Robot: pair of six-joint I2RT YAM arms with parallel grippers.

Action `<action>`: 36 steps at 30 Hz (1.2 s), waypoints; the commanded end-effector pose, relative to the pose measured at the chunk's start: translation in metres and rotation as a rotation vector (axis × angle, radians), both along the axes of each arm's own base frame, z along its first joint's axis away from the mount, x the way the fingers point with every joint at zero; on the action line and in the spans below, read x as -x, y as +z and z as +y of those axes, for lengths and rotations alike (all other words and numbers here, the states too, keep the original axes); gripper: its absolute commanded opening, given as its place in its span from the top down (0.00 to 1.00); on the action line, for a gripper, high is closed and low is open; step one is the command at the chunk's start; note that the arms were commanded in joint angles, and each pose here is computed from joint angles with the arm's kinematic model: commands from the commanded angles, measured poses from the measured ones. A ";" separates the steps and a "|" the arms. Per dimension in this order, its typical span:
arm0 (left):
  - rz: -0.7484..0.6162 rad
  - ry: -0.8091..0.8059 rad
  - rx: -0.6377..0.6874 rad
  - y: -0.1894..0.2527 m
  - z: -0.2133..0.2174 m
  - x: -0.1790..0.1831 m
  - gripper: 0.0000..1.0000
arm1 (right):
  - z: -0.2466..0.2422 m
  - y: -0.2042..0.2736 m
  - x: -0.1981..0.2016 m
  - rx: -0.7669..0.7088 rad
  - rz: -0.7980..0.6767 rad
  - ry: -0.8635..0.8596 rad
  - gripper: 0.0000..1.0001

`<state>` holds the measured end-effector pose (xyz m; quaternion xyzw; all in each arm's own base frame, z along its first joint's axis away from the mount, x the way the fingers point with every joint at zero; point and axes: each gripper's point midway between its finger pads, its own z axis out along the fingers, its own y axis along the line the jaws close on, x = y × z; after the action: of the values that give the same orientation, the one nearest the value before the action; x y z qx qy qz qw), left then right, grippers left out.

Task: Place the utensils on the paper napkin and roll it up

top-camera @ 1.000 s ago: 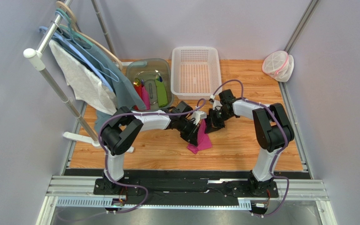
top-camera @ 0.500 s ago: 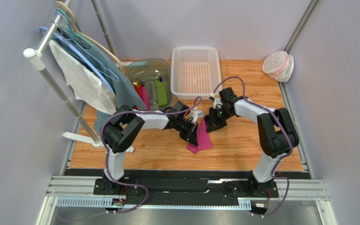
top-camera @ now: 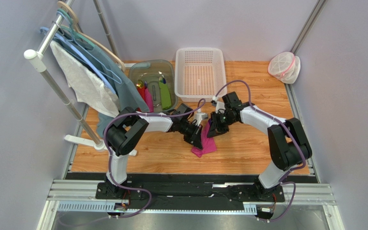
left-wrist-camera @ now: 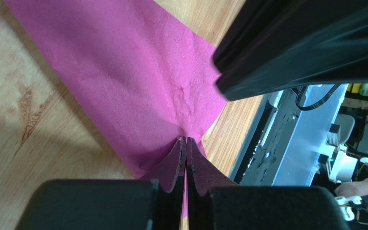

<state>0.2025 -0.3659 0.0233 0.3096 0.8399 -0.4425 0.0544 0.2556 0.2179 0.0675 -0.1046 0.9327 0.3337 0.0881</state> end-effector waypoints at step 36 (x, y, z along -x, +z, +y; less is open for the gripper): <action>-0.031 0.027 -0.047 -0.022 0.005 -0.007 0.96 | -0.028 0.018 -0.048 -0.015 -0.012 -0.292 0.53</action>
<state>0.2079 -0.3709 0.0225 0.3073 0.8372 -0.4469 0.0707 0.2822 0.1927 0.0740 -0.0237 0.9387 0.3200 0.1256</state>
